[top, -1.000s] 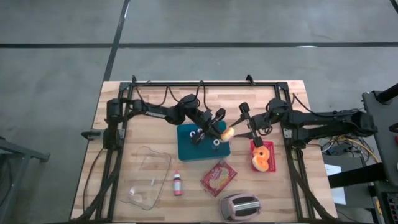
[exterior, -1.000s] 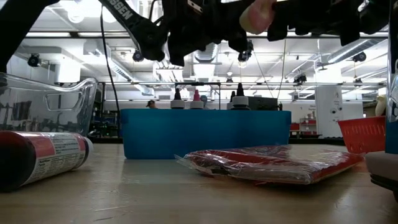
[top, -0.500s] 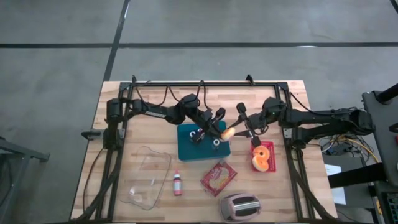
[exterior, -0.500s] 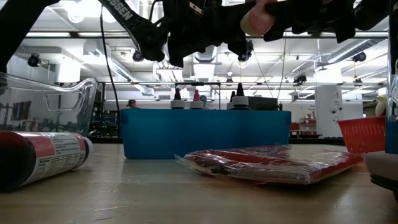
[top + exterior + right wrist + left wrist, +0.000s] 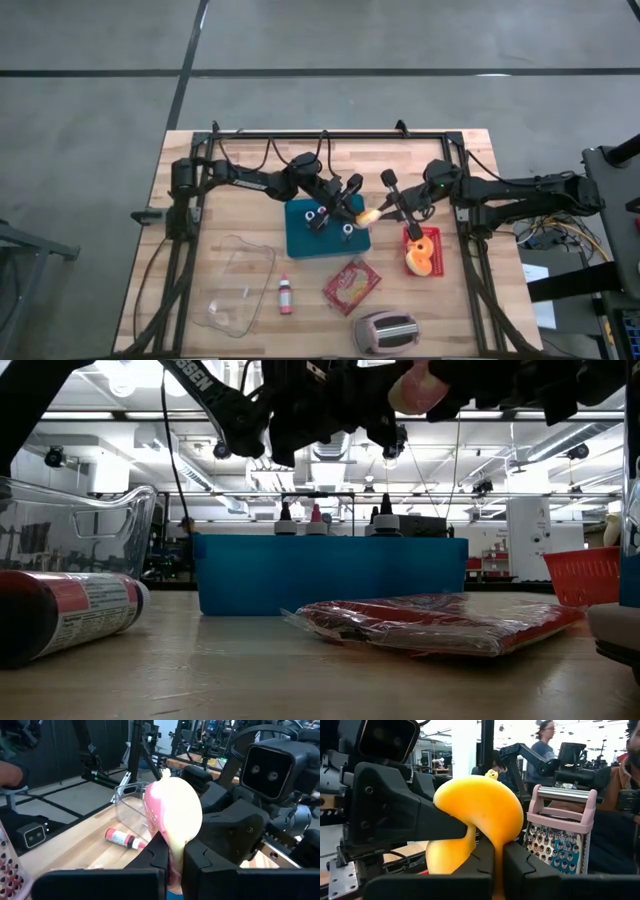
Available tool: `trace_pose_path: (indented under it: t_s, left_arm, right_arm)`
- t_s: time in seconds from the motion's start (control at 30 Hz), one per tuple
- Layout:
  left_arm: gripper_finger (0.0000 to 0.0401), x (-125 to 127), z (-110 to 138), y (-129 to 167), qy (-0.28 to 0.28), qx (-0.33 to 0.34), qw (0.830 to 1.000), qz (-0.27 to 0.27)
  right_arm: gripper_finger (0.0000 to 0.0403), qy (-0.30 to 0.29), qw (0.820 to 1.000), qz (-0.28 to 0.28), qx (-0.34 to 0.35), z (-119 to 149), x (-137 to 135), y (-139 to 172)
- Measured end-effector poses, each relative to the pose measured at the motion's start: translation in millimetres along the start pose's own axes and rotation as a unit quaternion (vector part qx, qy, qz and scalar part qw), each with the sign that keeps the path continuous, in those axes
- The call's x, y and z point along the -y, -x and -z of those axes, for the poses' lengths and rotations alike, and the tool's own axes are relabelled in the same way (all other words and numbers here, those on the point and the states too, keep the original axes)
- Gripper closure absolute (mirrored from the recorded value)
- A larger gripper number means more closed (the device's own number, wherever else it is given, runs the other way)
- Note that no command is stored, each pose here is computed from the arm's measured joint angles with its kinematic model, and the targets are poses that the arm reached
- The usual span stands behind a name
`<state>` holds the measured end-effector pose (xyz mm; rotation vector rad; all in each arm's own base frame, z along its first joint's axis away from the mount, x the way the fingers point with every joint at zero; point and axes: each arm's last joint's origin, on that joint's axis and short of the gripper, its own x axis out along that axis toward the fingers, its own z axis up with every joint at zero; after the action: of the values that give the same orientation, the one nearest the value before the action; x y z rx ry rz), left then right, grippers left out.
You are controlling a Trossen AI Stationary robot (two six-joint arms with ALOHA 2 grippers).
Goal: Pick & Place Food Item
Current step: Put the pink donut into the red bin
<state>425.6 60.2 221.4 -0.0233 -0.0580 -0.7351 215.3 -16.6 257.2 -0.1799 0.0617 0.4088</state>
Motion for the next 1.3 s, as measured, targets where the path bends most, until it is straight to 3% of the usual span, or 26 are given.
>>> trace_pose_path:
  t_s: [0.4,0.63,0.87,0.97,1.07,1.17,1.3]
  left_arm:
    - [0.0304,3,-10,4,-0.013,0.003,0.999,0.037]
    - [0.0290,-6,-18,21,-0.016,0.004,0.999,0.039]
    - [0.0289,-16,-22,46,0.045,-0.003,0.998,0.037]
    - [0.0289,-11,-21,59,0.043,-0.005,0.999,0.013]
    - [0.0289,1,-21,71,0.022,-0.004,0.999,-0.047]
    - [0.0289,18,-22,83,-0.011,-0.007,0.995,-0.101]
    - [0.0288,47,-23,98,-0.024,-0.025,0.991,-0.133]
  right_arm:
    - [0.0393,-0.004,1.000,-0.001,-0.003,1,-1,0]
    - [0.0393,-0.008,1.000,0.000,-0.011,2,-1,0]
    - [0.0393,-0.027,0.998,0.029,-0.042,2,-4,9]
    - [0.0393,-0.039,0.996,0.053,-0.053,-1,-7,18]
    - [0.0393,-0.059,0.994,0.072,-0.061,-4,-13,30]
    - [0.0392,-0.084,0.988,0.102,-0.077,-5,-18,42]
    - [0.0392,-0.127,0.977,0.134,-0.105,-3,-25,56]
